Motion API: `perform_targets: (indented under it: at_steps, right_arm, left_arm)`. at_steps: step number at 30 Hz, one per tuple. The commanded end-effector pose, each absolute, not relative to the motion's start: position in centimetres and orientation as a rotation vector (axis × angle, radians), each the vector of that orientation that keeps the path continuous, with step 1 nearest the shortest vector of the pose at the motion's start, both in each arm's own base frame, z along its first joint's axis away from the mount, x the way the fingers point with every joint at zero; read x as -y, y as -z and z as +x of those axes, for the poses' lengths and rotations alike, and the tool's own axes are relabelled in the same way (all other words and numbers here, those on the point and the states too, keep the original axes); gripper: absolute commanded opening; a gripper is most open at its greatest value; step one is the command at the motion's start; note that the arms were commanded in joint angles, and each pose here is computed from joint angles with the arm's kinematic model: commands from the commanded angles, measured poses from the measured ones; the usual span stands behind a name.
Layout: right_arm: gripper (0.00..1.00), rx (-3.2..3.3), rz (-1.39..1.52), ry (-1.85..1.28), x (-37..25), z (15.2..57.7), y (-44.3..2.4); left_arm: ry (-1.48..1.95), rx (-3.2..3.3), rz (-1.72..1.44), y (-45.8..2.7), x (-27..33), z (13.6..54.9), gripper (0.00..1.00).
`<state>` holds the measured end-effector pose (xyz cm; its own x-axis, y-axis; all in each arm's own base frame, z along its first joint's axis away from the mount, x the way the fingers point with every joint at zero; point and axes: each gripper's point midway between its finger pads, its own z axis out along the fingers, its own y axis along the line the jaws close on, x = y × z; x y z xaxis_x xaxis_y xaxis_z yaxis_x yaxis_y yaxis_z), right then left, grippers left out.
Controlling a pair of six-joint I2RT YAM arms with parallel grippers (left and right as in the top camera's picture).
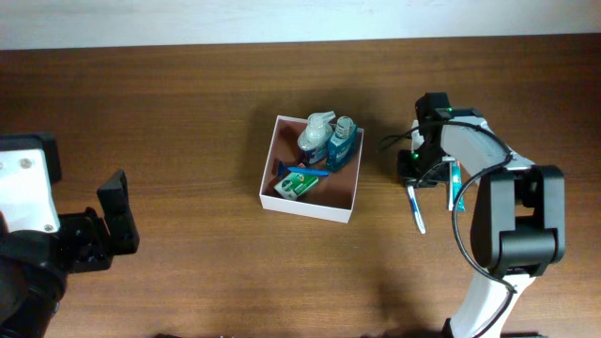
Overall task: Pack container
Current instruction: 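Grasp the blue-white toothbrush with the right gripper, then place the toothbrush into the box, then move the right gripper to the Colgate toothpaste tube and grasp it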
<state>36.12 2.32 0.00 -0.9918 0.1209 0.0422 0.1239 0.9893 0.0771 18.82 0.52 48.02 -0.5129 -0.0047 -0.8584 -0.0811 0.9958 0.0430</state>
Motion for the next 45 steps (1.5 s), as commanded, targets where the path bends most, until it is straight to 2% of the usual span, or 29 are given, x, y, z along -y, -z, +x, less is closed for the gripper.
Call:
perform_targets:
  at_steps: [1,6,11,14,17,18,19,22,24,27,34,35,36,37,38,41,43,45]
  right_arm:
    - [0.04,3.090,-0.251,0.072,-2.0,35.9,-0.2]
    - [0.04,3.226,-0.257,0.068,-2.0,36.9,-5.6]
    - [0.04,3.474,-0.106,0.240,-5.9,37.0,-16.3]
    - [0.04,3.621,0.236,0.419,-10.8,35.5,-22.7]
    - [0.04,3.642,0.766,0.484,-15.9,33.3,-25.7]
    - [0.04,3.613,0.939,0.494,-17.5,32.5,-26.0]
    - [0.04,3.531,1.238,0.495,-20.2,31.2,-26.1]
    - [0.04,3.306,1.754,0.411,-24.3,29.8,-24.5]
    - [0.04,3.216,1.913,0.295,-25.5,30.5,-23.0]
    - [0.04,3.183,1.921,0.139,-26.0,32.7,-19.9]
    - [0.04,3.137,1.782,0.080,-25.8,36.4,-12.7]
    - [0.08,3.133,1.780,0.081,-25.9,36.4,-12.6]
    - [0.31,3.128,1.789,0.093,-26.2,36.2,-12.9]
    - [0.43,3.124,1.803,0.113,-26.5,35.9,-13.7]
    - [0.48,3.122,1.821,0.126,-26.8,35.5,-14.6]
    - [0.49,3.144,1.844,0.130,-26.7,34.9,-18.2]
    - [0.57,3.217,1.763,0.117,-25.7,34.9,-20.7]
    - [0.59,3.360,1.545,0.067,-23.3,35.4,-23.4]
  left_arm:
    - [-0.121,-2.105,-0.061,-48.1,-0.9,18.8,0.99]
    - [-0.122,-2.106,-0.061,-48.1,-0.9,18.8,0.99]
    - [-0.122,-2.106,-0.061,-48.1,-0.9,18.8,0.99]
    - [-0.121,-2.105,-0.061,-48.1,-0.9,18.8,0.99]
    - [-0.122,-2.106,-0.061,-48.1,-0.9,18.8,0.99]
    - [-0.122,-2.106,-0.061,-48.1,-0.9,18.8,0.99]
    - [-0.122,-2.106,-0.061,-48.1,-0.9,18.8,0.99]
    - [-0.121,-2.105,-0.061,-48.1,-0.9,18.8,0.99]
    - [-0.122,-2.106,-0.061,-48.1,-0.9,18.8,0.99]
    - [-0.122,-2.106,-0.061,-48.1,-0.9,18.8,0.99]
    - [-0.122,-2.106,-0.061,-48.1,-0.9,18.8,0.99]
    - [-0.122,-2.106,-0.061,-48.1,-0.9,18.8,0.99]
    - [-0.121,-2.105,-0.061,-48.1,-0.9,18.8,0.99]
    - [-0.122,-2.106,-0.061,-48.1,-0.9,18.8,0.99]
    - [-0.122,-2.106,-0.061,-48.1,-0.9,18.8,0.99]
    - [-0.121,-2.105,-0.061,-48.1,-0.9,18.8,0.99]
    - [-0.122,-2.106,-0.061,-48.1,-0.9,18.8,0.99]
    - [-0.122,-2.106,-0.061,-48.1,-0.9,18.8,0.99]
